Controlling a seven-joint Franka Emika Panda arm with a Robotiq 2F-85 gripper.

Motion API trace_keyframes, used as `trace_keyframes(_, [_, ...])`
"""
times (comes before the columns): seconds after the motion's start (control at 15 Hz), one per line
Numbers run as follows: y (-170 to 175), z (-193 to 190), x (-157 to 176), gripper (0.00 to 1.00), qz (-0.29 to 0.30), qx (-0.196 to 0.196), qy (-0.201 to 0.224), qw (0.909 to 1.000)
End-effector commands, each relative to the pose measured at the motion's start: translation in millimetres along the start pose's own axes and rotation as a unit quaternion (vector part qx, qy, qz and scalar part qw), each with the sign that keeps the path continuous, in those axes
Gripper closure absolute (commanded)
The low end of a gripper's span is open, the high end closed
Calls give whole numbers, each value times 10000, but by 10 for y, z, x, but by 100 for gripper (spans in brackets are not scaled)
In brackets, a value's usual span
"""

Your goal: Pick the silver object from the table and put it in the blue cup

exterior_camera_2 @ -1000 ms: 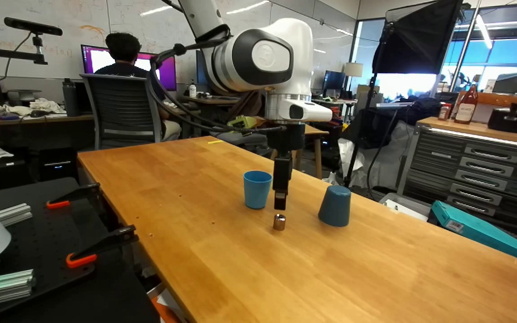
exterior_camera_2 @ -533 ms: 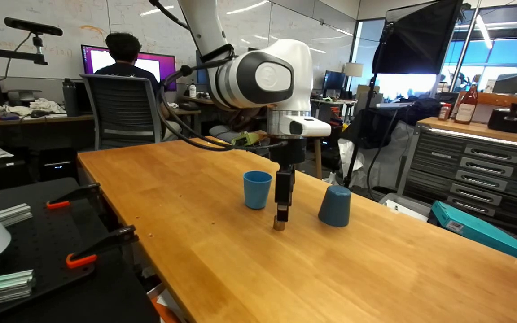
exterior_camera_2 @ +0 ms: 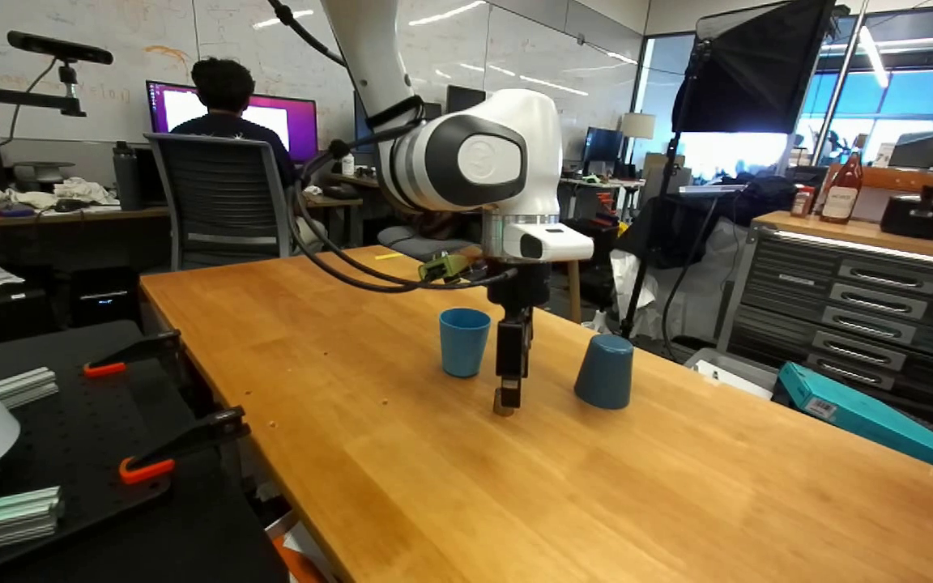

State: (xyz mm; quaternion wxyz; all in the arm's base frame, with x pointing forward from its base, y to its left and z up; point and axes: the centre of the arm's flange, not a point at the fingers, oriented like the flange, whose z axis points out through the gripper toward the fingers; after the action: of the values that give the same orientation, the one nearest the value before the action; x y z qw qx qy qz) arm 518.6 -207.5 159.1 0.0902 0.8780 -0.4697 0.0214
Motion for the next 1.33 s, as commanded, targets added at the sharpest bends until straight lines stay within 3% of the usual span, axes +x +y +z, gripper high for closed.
trace_keyframes(0.0, [-165,143,53,0,102,51,73,9999])
trace_keyframes(0.27, [-160,329,-116,0,89,-11,-103,9999])
trace_keyframes(0.33, [-175,356,-155,25,80,-19,-94,9999])
trace_keyframes(0.47, [-205,379,-207,34,79,9,-39,10000])
trace_keyframes(0.93, [-241,291,-198,88,-43,54,361,9993])
trace_keyframes(1.27, [-197,-15,-215,87,-301,24,242,9993])
